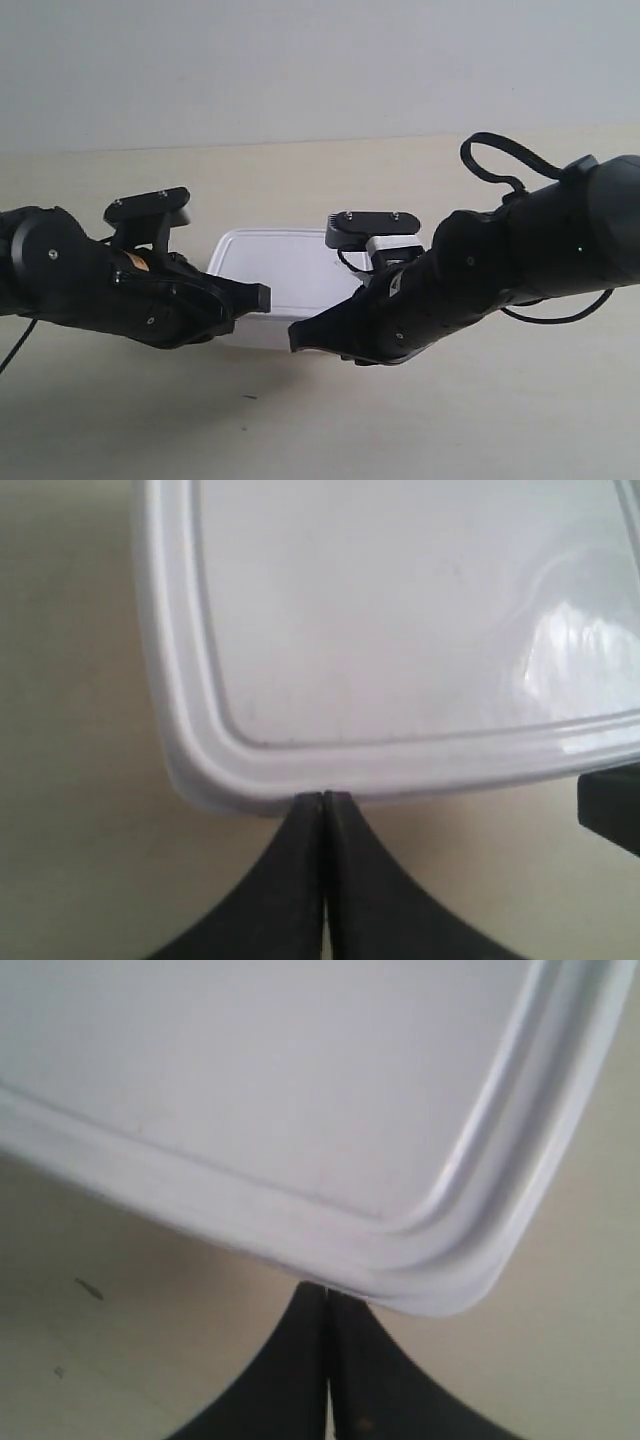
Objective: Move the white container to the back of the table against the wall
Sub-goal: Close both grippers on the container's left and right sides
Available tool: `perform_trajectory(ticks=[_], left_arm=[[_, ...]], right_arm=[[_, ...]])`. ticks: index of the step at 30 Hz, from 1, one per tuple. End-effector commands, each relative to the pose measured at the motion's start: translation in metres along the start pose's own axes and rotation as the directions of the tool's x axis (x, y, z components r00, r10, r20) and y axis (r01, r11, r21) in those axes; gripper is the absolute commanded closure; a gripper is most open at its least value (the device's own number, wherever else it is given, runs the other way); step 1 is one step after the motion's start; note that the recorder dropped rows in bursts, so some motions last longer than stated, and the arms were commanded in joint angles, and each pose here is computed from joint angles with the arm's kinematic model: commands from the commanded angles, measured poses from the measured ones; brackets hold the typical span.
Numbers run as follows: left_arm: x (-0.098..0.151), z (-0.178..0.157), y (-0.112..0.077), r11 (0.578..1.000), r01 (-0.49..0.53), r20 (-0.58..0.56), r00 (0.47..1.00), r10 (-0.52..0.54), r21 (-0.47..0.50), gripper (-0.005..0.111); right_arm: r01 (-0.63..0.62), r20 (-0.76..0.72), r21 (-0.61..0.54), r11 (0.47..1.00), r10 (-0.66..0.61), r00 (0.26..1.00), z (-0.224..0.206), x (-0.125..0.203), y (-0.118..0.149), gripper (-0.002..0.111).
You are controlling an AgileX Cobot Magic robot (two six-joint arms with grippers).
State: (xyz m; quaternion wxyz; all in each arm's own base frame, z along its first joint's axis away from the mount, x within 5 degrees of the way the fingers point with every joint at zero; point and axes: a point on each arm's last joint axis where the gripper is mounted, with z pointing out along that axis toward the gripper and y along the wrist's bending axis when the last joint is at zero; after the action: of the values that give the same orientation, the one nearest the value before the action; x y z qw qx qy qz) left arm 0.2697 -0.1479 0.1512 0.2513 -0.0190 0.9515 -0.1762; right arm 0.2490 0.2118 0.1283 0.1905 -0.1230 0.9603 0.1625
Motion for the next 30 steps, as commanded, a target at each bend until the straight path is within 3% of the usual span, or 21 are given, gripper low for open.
perform_trajectory(ticks=[1, 8, 30], left_arm=[[0.001, 0.008, 0.0, 1.0, -0.016, -0.018, 1.0, 0.016, -0.008, 0.107], [-0.004, 0.007, -0.001, 0.999, -0.036, 0.039, 0.999, 0.037, -0.01, 0.107], [-0.03, 0.037, -0.011, 0.993, -0.116, 0.042, 0.992, 0.116, -0.013, 0.107]], right_arm=[[-0.039, 0.024, 0.011, 0.999, 0.038, 0.999, 0.002, -0.006, -0.008, 0.108], [-0.08, 0.039, 0.035, 0.996, 0.079, 0.996, 0.001, -0.013, -0.025, 0.108], [-0.057, 0.067, 0.002, 0.998, 0.057, 0.996, 0.02, -0.057, -0.009, 0.108]])
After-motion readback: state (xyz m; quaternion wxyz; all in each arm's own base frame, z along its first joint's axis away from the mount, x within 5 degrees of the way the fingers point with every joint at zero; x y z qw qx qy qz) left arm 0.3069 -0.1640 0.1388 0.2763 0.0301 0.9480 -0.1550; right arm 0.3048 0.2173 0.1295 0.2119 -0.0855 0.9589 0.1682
